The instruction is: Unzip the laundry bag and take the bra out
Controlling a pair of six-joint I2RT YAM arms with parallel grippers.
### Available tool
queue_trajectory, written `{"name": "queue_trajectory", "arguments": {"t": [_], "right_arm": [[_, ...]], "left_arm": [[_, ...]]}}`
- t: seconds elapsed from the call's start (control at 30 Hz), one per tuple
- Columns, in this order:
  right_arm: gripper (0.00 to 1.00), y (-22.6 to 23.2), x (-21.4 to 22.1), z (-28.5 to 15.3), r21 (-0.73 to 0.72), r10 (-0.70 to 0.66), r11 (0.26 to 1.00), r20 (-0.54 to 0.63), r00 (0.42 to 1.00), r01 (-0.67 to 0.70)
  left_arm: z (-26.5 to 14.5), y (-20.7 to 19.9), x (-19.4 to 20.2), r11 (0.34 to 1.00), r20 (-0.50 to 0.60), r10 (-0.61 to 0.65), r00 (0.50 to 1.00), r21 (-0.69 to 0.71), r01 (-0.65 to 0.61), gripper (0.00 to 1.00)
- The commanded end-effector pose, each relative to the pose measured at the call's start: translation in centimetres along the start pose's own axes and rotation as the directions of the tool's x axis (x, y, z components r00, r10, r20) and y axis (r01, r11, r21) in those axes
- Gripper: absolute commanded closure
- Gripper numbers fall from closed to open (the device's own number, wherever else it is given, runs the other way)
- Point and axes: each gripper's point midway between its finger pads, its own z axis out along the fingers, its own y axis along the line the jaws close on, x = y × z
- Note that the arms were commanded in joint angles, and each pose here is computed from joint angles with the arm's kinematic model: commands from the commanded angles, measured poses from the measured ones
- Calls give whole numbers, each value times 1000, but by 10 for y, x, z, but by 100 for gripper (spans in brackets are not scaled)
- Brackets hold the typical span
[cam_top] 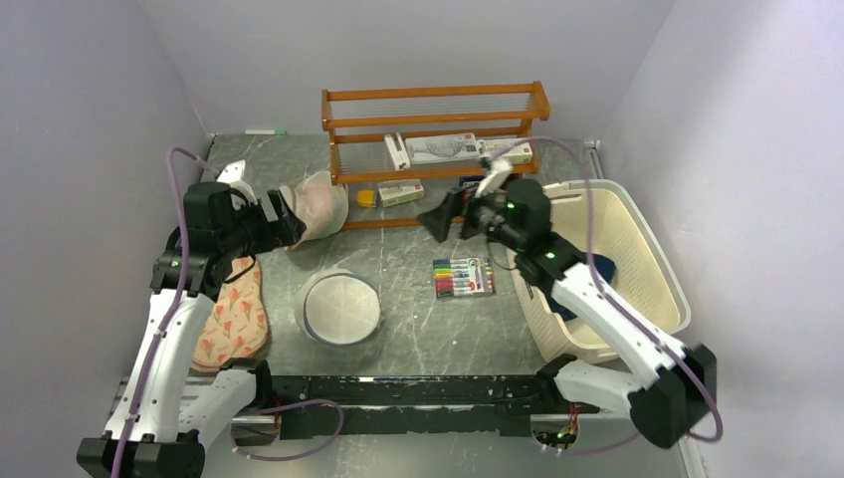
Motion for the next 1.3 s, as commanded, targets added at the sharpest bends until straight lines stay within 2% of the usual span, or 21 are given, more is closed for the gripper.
{"name": "queue_trajectory", "arguments": {"t": [0.0, 0.1, 0.23, 0.43, 0.5, 0.6, 0.67, 0.8, 1.0, 1.17, 1.27], "right_arm": [[0, 67, 36, 28, -254, -41, 967, -169, 985, -4], [0, 91, 82, 45, -281, -95, 960, -306, 947, 5], [0, 107, 133, 54, -325, -125, 945, -434, 892, -25], [0, 101, 185, 53, -322, -118, 943, -544, 830, -77], [0, 97, 201, 49, -314, -107, 944, -575, 811, -98], [7, 95, 219, 41, -328, -103, 935, -611, 785, -133], [17, 94, 231, 34, -349, -114, 925, -632, 766, -150], [20, 93, 242, 25, -363, -107, 914, -642, 759, -179], [23, 100, 241, 24, -369, -42, 898, -614, 788, -240], [23, 99, 236, 33, -339, 48, 898, -560, 827, -281], [22, 98, 233, 32, -320, 95, 897, -534, 840, -305]], "left_arm": [[-2, -2, 37, 996, -118, -68, 991, 40, 74, 1], [1, -3, 62, 990, -202, -109, 973, 63, 124, 1], [8, -9, 93, 974, -302, -159, 940, 105, 199, 1], [18, -14, 135, 941, -435, -230, 870, 127, 312, 1], [21, -16, 143, 934, -459, -238, 856, 132, 331, 4], [26, -17, 151, 934, -487, -239, 840, 119, 335, 8], [28, -18, 153, 940, -492, -231, 839, 110, 323, 9], [36, -22, 156, 942, -497, -223, 839, 110, 316, 13], [52, -47, 159, 958, -504, -150, 851, 139, 252, 35], [73, -74, 155, 983, -495, -36, 868, 140, 121, 47], [87, -85, 152, 989, -496, 28, 868, 138, 47, 63]]}}
